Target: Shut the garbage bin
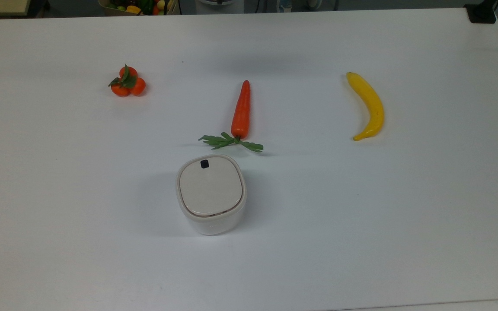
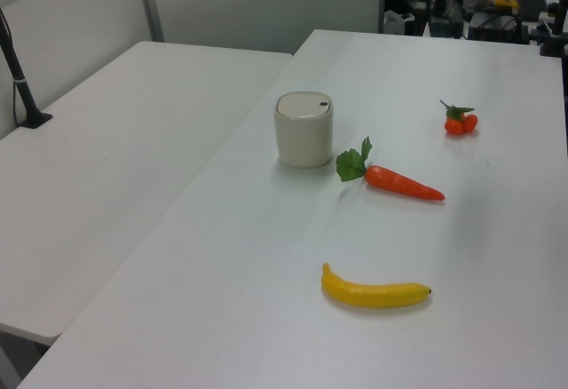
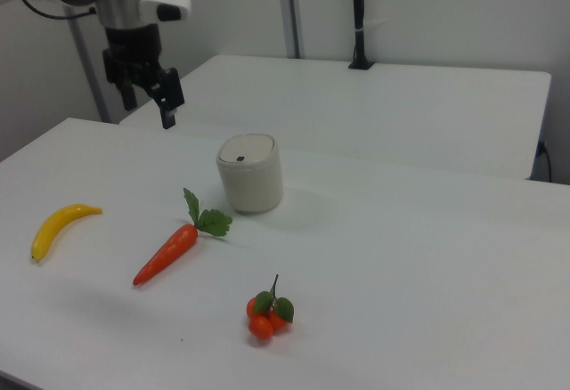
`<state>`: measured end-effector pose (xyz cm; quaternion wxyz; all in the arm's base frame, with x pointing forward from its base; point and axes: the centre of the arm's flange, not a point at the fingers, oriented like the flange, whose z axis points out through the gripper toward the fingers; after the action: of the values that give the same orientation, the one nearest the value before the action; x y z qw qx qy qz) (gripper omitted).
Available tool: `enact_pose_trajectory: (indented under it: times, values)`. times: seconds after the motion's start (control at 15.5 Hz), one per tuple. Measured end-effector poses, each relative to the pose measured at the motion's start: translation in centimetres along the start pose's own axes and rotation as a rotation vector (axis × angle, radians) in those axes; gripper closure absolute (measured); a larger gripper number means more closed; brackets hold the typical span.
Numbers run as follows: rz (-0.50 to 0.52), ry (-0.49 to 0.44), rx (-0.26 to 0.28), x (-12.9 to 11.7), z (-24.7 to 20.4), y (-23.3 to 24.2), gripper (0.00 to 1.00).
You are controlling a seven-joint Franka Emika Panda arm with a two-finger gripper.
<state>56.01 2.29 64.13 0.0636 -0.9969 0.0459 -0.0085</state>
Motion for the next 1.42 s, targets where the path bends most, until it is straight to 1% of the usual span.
enact_pose_trajectory:
  times: [0.13, 0.32, 0.58, 0.71, 0.9, 1.16, 1.42]
  values:
    - [-0.011, 0.004, 0.001, -0.6, -0.6, -0.6, 0.0]
    - [-0.031, -0.002, 0.0, -1.2, -0.2, -1.7, 0.0]
    - [-0.046, 0.083, 0.007, -0.1, 0.9, -2.1, 0.0]
    - [-0.097, 0.096, 0.0, 0.2, 1.5, -2.0, 0.0]
    - [-0.172, 0.094, -0.01, -0.2, 1.6, -1.9, 0.0]
    - [-0.181, 0.105, -0.009, -1.3, 0.8, -1.8, 0.0]
    - [-0.18, 0.099, -0.01, -1.4, 1.0, -1.7, 0.0]
